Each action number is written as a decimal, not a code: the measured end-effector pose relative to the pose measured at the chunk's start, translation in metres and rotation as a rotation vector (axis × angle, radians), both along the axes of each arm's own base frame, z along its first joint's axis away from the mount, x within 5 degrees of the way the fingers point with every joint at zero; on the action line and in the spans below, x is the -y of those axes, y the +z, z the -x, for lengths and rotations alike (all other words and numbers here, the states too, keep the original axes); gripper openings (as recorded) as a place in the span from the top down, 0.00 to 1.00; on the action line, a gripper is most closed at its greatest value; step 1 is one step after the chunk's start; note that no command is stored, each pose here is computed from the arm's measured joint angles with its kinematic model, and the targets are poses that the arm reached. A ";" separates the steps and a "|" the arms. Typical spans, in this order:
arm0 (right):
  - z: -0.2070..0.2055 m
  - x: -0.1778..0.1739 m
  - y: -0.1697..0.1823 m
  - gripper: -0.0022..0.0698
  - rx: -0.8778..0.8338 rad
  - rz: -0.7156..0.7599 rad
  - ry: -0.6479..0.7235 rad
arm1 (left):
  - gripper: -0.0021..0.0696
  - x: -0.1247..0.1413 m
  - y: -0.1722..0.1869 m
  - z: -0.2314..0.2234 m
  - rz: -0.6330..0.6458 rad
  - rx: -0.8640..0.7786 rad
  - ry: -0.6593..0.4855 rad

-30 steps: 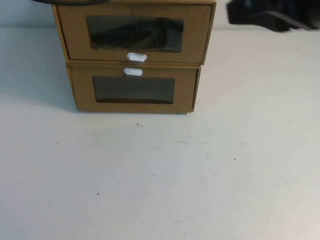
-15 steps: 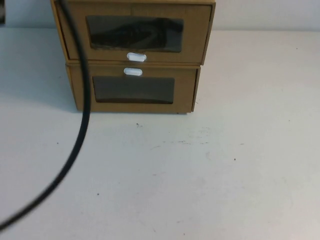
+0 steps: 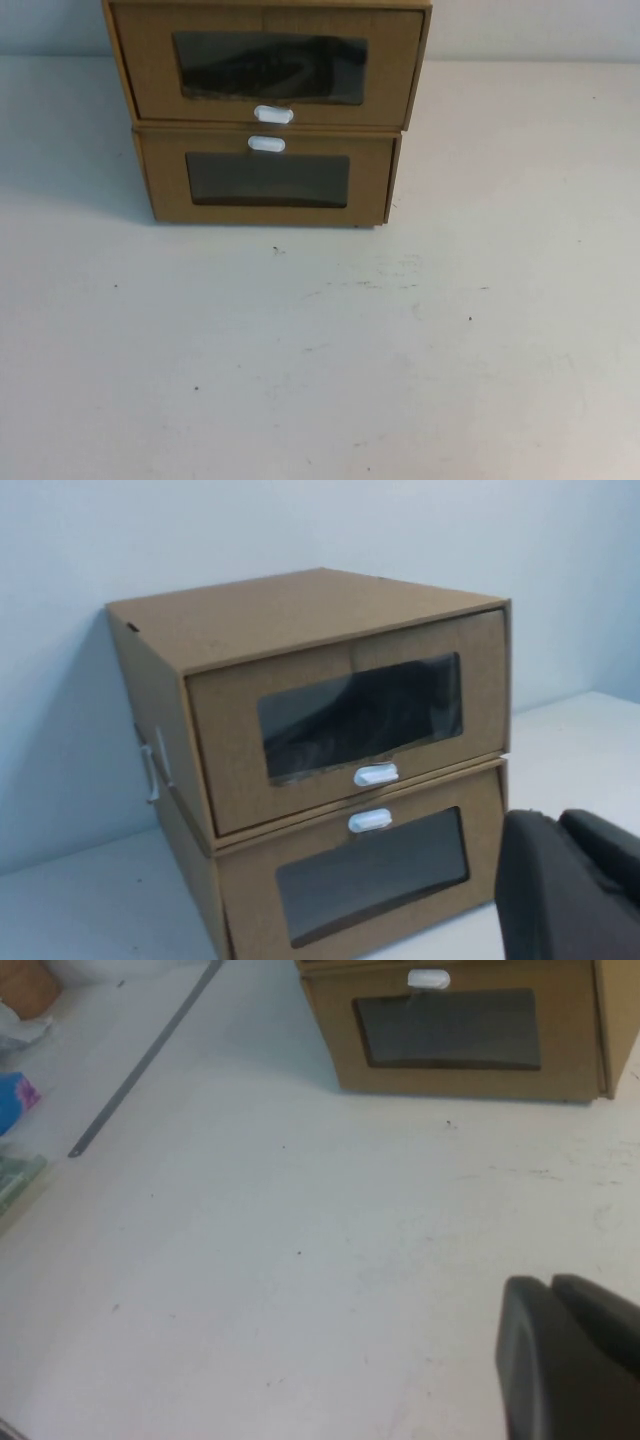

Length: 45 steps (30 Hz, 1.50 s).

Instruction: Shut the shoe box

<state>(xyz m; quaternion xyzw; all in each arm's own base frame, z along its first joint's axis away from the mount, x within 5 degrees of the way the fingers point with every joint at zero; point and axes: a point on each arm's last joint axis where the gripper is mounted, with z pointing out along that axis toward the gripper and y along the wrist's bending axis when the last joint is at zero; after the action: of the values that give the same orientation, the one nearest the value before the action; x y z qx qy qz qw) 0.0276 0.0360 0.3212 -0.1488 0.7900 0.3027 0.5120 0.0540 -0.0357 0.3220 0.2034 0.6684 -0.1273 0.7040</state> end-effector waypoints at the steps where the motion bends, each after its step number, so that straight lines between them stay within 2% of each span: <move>1: -0.003 -0.002 -0.005 0.99 0.013 -0.010 0.004 | 0.98 -0.002 -0.008 0.003 0.009 0.017 0.017; 6: -0.017 -0.010 -0.030 0.99 0.101 -0.061 -0.002 | 0.98 -0.011 -0.048 0.004 0.053 0.035 0.109; 11: -0.030 -0.009 -0.059 0.99 0.158 -0.074 -0.069 | 0.98 -0.019 -0.094 -0.007 0.153 -0.059 0.217; 15: -0.035 -0.008 -0.084 0.99 0.154 -0.064 -0.116 | 0.98 -0.022 -0.122 -0.010 0.137 -0.117 0.260; 22: -0.038 -0.004 -0.116 0.99 0.126 -0.056 -0.172 | 0.98 -0.019 -0.126 -0.009 0.095 -0.129 0.233; 35: -0.037 -0.004 -0.120 0.99 0.106 -0.052 -0.168 | 0.98 -0.019 -0.126 -0.009 0.091 -0.128 0.231; 38: -0.037 -0.002 -0.122 0.99 0.151 -0.031 -0.178 | 0.98 -0.019 -0.126 -0.009 0.091 -0.128 0.231; 45: -0.040 0.019 -0.126 0.99 0.247 0.015 -0.443 | 0.98 -0.019 -0.126 -0.009 0.087 -0.127 0.231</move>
<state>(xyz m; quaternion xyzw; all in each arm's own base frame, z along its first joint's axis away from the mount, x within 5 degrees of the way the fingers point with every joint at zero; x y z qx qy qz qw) 0.0672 0.0172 0.1953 -0.0118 0.7371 0.1570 0.6572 0.0634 -0.0168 0.1962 0.0861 0.7244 -0.0870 0.6785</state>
